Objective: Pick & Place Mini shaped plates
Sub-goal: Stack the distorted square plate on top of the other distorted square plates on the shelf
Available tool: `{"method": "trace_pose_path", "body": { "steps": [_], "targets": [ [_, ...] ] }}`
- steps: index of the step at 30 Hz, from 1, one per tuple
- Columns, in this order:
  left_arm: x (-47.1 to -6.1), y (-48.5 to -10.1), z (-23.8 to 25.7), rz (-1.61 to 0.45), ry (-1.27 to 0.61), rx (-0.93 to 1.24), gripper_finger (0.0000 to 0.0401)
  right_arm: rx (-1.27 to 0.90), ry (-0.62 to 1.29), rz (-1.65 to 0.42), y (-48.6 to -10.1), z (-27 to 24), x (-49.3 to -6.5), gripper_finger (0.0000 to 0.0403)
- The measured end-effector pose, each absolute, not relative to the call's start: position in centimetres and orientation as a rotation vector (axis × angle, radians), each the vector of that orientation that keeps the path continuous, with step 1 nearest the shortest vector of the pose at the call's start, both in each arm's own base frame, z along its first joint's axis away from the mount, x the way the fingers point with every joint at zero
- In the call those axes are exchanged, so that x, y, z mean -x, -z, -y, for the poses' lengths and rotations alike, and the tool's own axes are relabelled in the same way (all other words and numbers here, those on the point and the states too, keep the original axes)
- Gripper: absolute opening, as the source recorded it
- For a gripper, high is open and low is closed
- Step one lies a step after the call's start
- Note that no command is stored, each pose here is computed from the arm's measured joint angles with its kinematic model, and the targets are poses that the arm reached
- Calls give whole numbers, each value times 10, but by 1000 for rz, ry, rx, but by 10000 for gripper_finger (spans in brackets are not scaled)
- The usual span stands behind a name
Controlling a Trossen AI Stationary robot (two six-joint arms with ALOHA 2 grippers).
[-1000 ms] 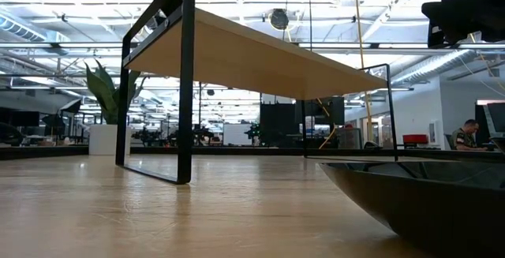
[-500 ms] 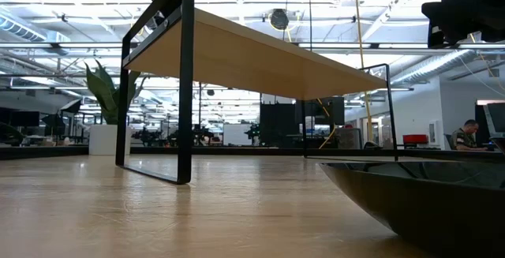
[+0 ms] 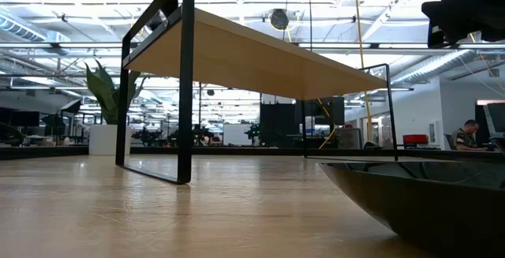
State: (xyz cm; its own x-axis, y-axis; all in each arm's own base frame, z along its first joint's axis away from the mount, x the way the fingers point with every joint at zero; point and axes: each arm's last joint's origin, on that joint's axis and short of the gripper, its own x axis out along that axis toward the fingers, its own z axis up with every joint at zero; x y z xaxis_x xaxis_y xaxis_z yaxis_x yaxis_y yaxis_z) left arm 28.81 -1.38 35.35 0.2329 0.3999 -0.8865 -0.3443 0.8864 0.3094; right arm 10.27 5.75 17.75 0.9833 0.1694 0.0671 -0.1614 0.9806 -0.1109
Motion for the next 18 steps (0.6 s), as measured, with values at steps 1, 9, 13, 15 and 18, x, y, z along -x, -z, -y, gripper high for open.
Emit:
{"method": "trace_pose_path", "body": {
  "steps": [1,9,13,15,18],
  "targets": [
    [-287,-354,14,-1226,-530,-63,163,107,-167,73,-177,-58,-103,112],
    [-288,-355,16,-1193,-550,32,163,107,-167,74,-177,-58,-103,112],
    [-290,-355,17,-1199,-497,78,163,106,-167,74,-177,-58,-103,112],
    [-291,-354,19,-1190,-493,65,163,106,-167,74,-177,-58,-103,112],
    [-296,-343,19,-1162,-508,31,163,106,-167,73,-177,-58,-103,112]
  ]
}}
